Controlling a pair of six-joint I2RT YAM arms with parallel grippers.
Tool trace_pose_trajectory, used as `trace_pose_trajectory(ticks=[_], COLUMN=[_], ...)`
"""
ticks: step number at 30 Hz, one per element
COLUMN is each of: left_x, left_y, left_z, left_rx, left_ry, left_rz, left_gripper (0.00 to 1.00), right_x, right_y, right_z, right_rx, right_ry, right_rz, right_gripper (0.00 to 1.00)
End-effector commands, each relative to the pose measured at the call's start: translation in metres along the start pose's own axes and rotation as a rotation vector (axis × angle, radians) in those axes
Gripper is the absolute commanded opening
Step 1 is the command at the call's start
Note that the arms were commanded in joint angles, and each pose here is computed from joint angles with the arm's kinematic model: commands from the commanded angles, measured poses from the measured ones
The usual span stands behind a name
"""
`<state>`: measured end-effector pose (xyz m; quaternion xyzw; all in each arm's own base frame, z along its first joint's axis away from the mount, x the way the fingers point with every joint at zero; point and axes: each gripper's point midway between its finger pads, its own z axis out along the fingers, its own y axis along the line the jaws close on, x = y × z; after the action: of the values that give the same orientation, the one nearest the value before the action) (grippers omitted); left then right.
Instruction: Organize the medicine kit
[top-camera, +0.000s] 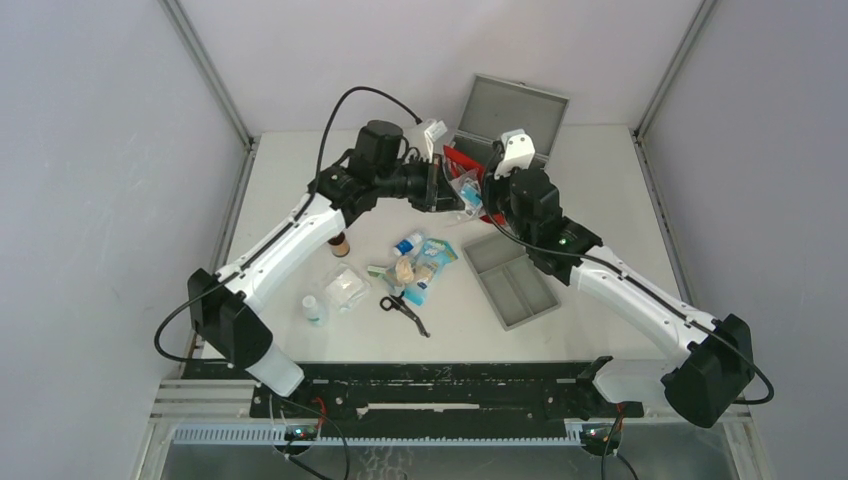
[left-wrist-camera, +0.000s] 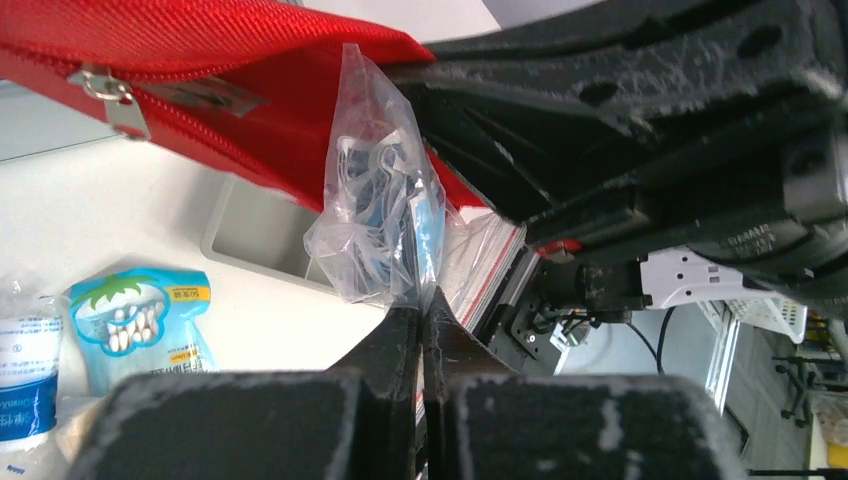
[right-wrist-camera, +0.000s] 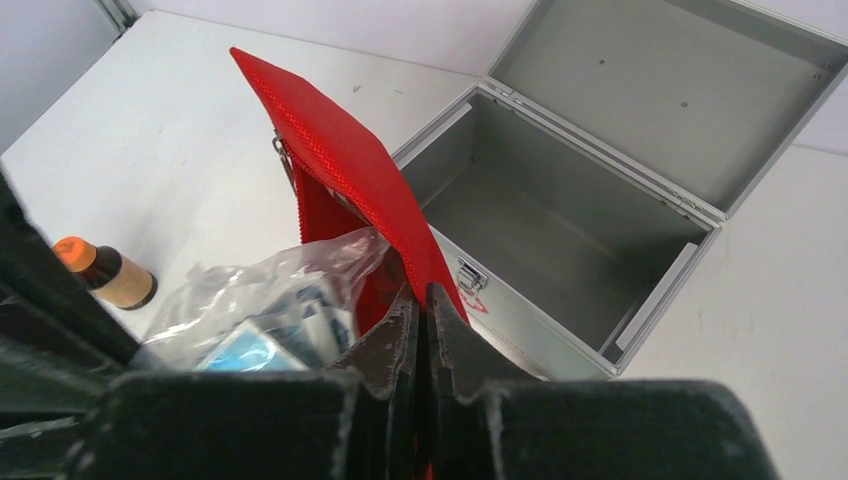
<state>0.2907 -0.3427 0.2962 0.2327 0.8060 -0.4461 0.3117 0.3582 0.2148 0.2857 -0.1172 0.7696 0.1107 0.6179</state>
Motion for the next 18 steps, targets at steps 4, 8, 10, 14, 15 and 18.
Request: trace_pose_trajectory(ticks=[4,8,10,14,15,18], left_x=[-0.020,-0.018,-0.019,-0.023,-0.024,-0.030], left_y=[-0.004,0.010,0.017,0.028,0.032,0.035], left_z=[0.007,0.011,0.012,0.013,0.014,0.017], left_rx=[-0.010,-0.054,-0.077,-0.089,-0.085,-0.045], left_ry=[-0.025,-0.017,-0.020,-0.030,-0.033,-0.048], left_rz=[-0.055,-0.118,-0.147,-0.206,-0.224,-0.267], left_gripper=[0.00,0.00,0.00,0.00,0.00,0.00], right_x=[-0.035,-0.035,-0.034,-0.030,-0.029,-0.025], right_y=[0.007,0.009,0.013,0.023,0.025,0.031], right_z=[-0.004,-0.006,-0.007,-0.008,-0.009,-0.008], right_rx=[0.005,0.000,-0.023,-0.082,-0.092,-0.125], right_ry=[-0.114,-0.122,-0.121,-0.115,-0.114,-0.106], right_rz=[0.015,-0.001,-0.012,-0.016,-0.015,-0.009], right_gripper=[0.00,0.00,0.00,0.00,0.00,0.00])
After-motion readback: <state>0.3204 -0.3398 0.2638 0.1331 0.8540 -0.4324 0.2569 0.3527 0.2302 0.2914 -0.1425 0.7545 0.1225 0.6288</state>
